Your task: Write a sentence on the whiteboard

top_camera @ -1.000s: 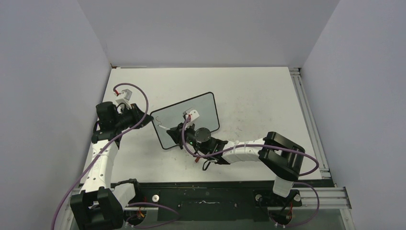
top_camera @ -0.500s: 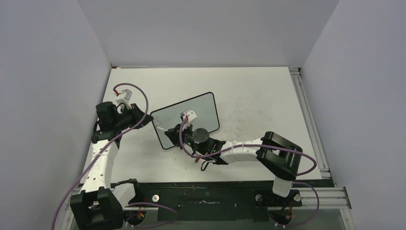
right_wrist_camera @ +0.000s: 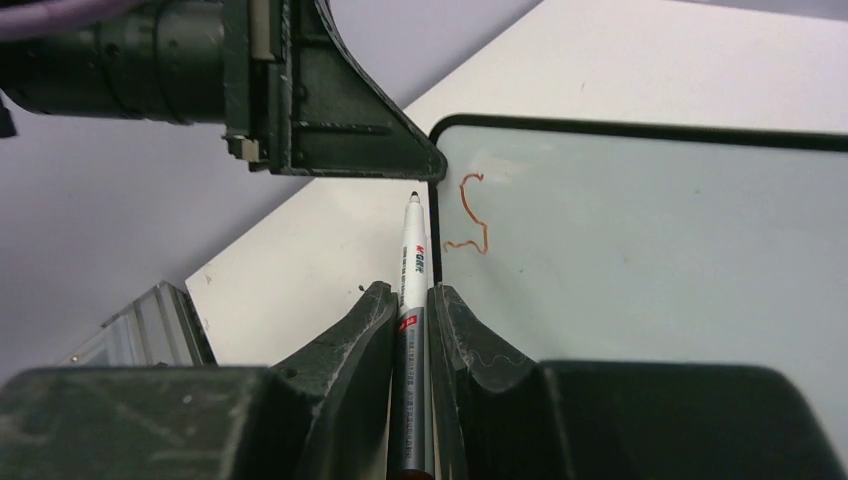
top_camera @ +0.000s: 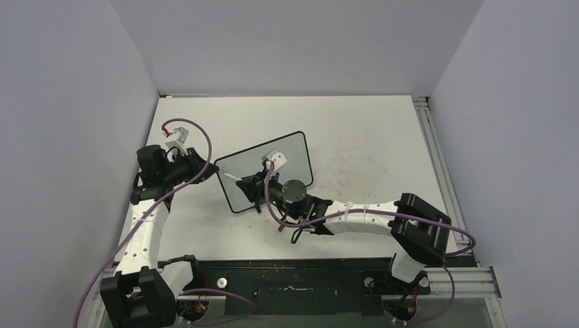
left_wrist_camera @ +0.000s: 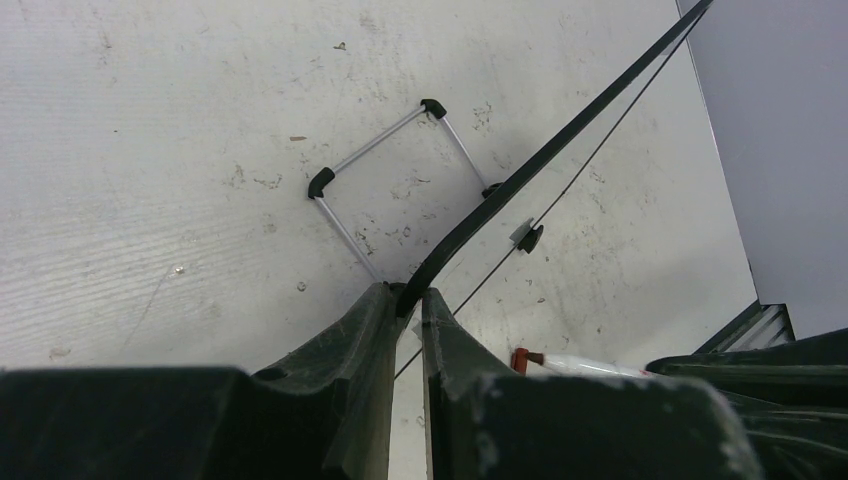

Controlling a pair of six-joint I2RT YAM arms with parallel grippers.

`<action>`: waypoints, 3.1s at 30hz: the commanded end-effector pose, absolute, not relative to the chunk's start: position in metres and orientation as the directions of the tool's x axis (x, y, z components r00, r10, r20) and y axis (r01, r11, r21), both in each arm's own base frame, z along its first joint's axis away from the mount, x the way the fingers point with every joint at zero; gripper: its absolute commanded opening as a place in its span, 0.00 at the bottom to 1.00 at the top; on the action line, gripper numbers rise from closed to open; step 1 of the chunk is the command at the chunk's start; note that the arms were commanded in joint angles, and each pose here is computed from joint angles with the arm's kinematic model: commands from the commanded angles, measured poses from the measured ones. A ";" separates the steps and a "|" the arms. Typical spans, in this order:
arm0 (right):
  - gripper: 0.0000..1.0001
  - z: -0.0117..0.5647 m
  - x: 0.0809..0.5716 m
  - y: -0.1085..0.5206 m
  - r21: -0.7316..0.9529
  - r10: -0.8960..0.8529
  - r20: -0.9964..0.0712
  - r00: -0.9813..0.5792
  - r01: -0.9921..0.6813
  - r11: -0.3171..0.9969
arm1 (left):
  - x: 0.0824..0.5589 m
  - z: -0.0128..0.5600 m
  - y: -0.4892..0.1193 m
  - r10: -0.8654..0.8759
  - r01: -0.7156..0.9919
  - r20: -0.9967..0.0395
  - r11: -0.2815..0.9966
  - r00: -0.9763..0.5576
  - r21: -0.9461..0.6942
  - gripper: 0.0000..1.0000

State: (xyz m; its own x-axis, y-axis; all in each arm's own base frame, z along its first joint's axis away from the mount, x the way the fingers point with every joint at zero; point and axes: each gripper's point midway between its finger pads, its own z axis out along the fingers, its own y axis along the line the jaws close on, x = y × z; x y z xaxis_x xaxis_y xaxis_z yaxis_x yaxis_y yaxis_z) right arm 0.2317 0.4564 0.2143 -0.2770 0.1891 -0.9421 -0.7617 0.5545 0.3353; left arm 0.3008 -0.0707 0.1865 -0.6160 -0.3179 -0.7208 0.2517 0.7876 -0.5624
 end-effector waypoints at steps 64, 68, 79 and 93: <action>0.05 0.219 0.272 0.449 0.318 0.231 -0.948 -0.220 -0.699 0.640 | 0.306 0.196 -0.065 -0.302 0.259 -0.755 0.811 -0.583 -0.524 0.09; 0.05 0.213 0.272 0.448 0.311 0.214 -0.950 -0.226 -0.698 0.645 | 0.306 0.196 -0.065 -0.301 0.260 -0.755 0.811 -0.583 -0.524 0.09; 0.05 0.187 0.263 0.440 0.318 0.178 -0.947 -0.268 -0.687 0.654 | 0.306 0.197 -0.065 -0.301 0.260 -0.756 0.811 -0.582 -0.523 0.09; 0.05 0.192 0.262 0.442 0.321 0.191 -0.946 -0.261 -0.690 0.648 | 0.305 0.197 -0.065 -0.301 0.261 -0.756 0.811 -0.582 -0.524 0.08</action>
State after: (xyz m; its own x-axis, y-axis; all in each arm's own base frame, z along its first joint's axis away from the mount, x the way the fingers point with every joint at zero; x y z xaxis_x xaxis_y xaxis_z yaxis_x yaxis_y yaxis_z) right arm 0.2561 0.4407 0.1758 -0.2949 0.1354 -0.9459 -0.6979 0.6457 0.3100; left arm 0.3027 -0.0665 0.1845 -0.6074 -0.3093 -0.7317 0.2420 0.8053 -0.5413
